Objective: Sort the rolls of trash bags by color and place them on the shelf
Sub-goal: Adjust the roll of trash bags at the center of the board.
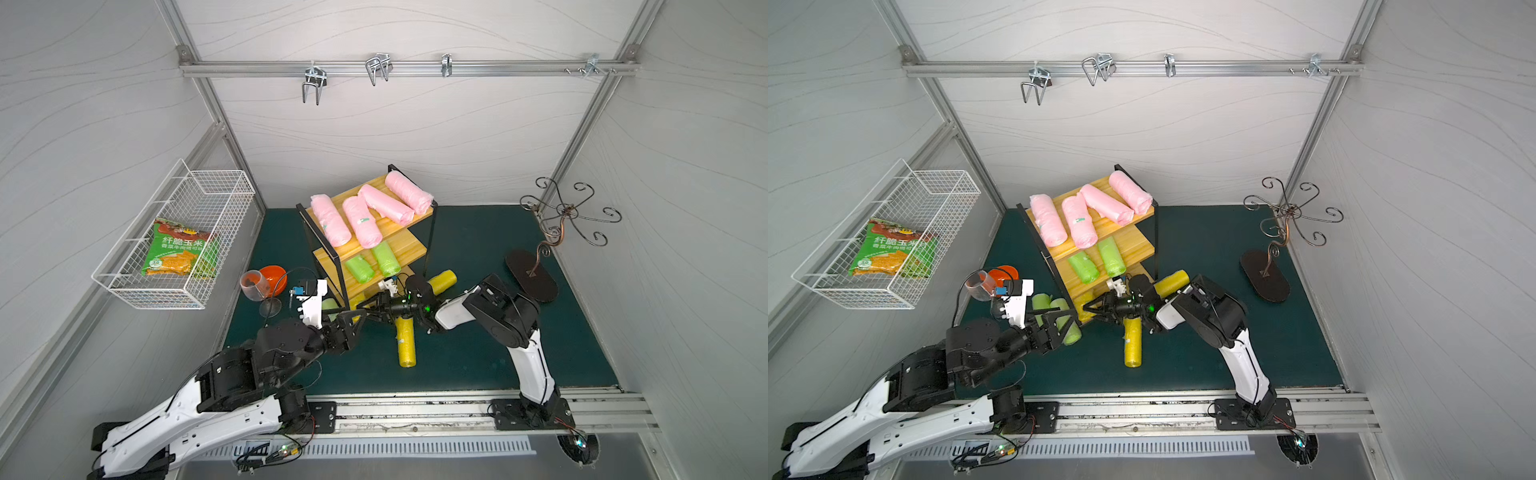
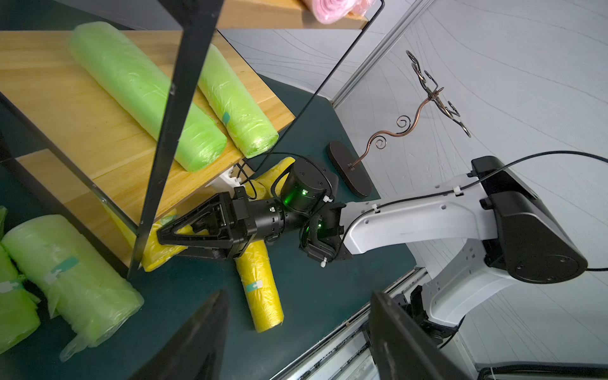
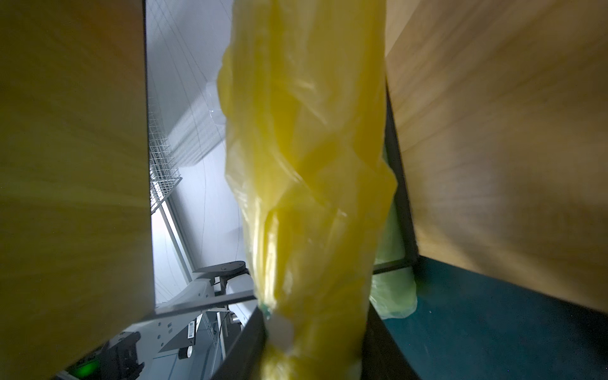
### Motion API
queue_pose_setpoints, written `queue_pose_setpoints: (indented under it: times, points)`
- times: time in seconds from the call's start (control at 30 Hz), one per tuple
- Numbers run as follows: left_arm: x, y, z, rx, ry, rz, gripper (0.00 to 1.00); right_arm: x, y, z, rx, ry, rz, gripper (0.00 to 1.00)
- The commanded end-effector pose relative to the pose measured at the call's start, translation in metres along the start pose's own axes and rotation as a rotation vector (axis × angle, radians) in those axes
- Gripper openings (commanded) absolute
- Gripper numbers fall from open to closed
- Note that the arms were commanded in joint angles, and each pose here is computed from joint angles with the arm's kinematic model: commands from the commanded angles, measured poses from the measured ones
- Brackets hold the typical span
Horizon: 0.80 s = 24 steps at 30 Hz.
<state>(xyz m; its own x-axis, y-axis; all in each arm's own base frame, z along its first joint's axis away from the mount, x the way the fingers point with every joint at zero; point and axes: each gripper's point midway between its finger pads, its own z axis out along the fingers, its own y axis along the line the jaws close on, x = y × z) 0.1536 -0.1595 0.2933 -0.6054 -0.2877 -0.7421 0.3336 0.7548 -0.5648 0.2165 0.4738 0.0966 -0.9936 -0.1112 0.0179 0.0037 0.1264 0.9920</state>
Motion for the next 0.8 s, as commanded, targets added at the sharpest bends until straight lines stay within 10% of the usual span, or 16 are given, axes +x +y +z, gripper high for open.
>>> queue_pose_setpoints:
  times: [0.0, 0.5, 0.77]
  points:
    - [-0.01, -0.01, -0.001, 0.043, -0.04, -0.023, 0.72, 0.026, -0.015, 0.012, 0.003, 0.061, 0.036, 0.0]
    - [-0.009, -0.011, -0.001, 0.048, -0.034, -0.022, 0.71, -0.006, -0.066, -0.089, 0.233, -0.144, 0.091, 0.0]
    - [-0.009, -0.01, -0.001, 0.043, -0.033, -0.023, 0.71, 0.005, -0.03, -0.08, 0.311, -0.059, -0.053, 0.0]
